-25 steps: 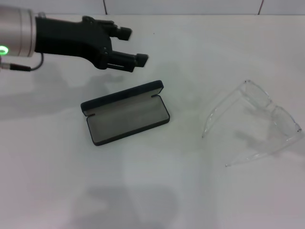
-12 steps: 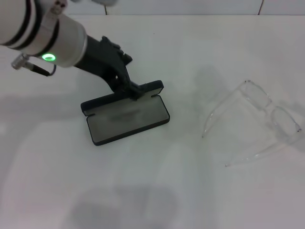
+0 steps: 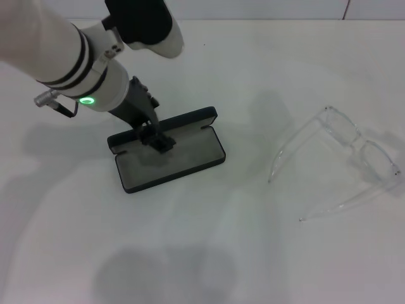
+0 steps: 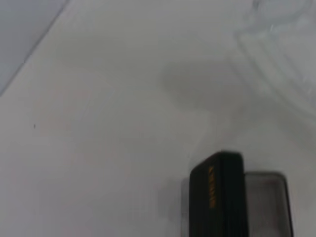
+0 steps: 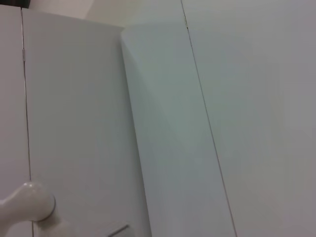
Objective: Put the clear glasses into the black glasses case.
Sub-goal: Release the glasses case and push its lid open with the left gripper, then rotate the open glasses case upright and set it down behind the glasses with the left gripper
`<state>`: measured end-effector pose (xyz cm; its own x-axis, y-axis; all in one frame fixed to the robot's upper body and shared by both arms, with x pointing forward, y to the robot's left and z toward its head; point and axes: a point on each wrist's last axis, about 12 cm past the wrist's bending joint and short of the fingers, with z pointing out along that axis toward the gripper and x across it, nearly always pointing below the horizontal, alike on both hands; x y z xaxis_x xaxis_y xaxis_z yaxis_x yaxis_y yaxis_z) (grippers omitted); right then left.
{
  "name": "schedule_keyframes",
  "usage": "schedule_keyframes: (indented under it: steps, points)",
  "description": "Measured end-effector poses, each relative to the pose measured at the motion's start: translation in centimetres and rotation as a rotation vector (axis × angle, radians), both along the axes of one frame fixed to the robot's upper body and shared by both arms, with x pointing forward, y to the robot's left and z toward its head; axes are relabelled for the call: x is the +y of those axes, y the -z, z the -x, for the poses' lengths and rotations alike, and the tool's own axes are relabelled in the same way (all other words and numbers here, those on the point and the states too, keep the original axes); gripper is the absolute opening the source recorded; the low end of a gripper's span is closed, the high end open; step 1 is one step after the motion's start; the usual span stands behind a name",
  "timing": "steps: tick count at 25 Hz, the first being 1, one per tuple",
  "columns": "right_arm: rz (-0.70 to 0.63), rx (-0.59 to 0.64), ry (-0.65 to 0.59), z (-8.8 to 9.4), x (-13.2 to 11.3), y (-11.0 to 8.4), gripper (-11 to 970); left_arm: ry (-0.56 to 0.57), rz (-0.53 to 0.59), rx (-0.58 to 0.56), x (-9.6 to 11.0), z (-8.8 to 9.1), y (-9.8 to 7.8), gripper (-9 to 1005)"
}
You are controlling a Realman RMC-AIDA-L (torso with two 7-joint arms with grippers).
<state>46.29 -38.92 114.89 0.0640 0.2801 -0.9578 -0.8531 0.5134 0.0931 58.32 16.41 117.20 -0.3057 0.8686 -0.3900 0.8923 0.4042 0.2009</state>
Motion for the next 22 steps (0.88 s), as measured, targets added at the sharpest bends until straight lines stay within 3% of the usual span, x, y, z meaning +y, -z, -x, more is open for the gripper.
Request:
schedule_keyframes:
  steps: [5,14,22]
  points:
    - [-0.001,0.0,0.01,0.2,-0.1,0.1,756,-0.006,-0.04,0.007,-0.2,-0.8,0.7,827]
    - [-0.002,-0.007,0.021,0.3,-0.2,0.2,755,0.013,-0.012,0.046,-1.1,-0.4,0.3,824]
    - [-0.014,-0.004,0.027,0.3,-0.1,0.4,754,0.054,-0.036,0.046,-1.7,0.2,0.2,495]
